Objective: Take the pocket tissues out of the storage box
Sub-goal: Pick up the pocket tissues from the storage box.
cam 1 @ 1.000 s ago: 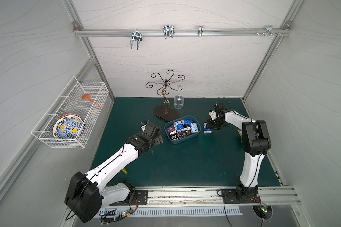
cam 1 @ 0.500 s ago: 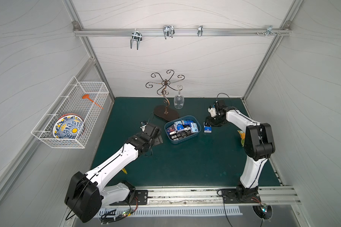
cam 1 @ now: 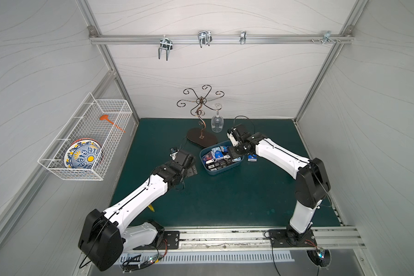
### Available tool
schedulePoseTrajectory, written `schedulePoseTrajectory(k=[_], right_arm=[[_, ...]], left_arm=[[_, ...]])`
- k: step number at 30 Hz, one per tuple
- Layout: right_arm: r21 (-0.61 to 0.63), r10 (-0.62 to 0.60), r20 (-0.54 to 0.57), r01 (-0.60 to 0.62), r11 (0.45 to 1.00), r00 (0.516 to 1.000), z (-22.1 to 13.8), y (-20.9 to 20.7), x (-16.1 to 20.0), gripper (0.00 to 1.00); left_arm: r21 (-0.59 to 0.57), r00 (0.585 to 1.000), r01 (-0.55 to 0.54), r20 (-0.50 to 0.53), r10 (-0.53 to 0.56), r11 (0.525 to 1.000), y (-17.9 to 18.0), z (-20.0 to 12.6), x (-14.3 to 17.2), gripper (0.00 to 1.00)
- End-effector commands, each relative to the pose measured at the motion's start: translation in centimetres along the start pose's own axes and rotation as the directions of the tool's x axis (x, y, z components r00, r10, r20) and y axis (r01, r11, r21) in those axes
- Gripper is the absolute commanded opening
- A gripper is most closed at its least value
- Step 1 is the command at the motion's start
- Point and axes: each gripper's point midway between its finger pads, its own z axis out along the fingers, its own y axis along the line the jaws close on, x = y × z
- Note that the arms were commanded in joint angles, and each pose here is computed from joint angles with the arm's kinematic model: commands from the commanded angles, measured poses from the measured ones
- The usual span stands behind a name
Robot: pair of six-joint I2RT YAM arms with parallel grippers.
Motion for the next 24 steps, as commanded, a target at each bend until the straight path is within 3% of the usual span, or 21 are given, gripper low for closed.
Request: schedulePoseTrajectory(k=[1, 9, 15, 19, 24], right_arm=[[0.116, 0.017, -0.032, -0.013, 0.993, 0.999, 1.6, -1.5, 0.9, 0.63], [0.166, 0.013, -0.106, 0.004, 0.986, 0.994, 5.4, -1.6, 2.2, 0.63], [0.161, 0.017, -0.118, 0.002, 0.987, 0.993, 6.6, -1.3, 2.5, 0.52], [0.14, 0.03, -0.09, -0.017, 0.99, 0.995, 6.1, -1.0, 2.0, 0.37], [0.065, 0.091, -0.005, -0.09, 0.994, 0.996, 3.6, -0.9, 0.3, 0.34]], left_arm=[[0.037, 0.999, 0.01, 0.047, -0.012, 0.999, -1.1, -1.4, -1.7, 0.88], [0.037, 0.998, 0.011, 0.06, -0.014, 0.999, -0.8, -1.9, -1.9, 0.89], [0.036, 0.998, 0.012, 0.068, -0.014, 0.999, -0.7, -2.0, -2.0, 0.89], [0.036, 0.998, 0.011, 0.067, -0.013, 0.999, -0.7, -1.9, -1.9, 0.89], [0.036, 0.998, 0.012, 0.067, -0.014, 0.999, -0.6, -1.9, -1.9, 0.89]])
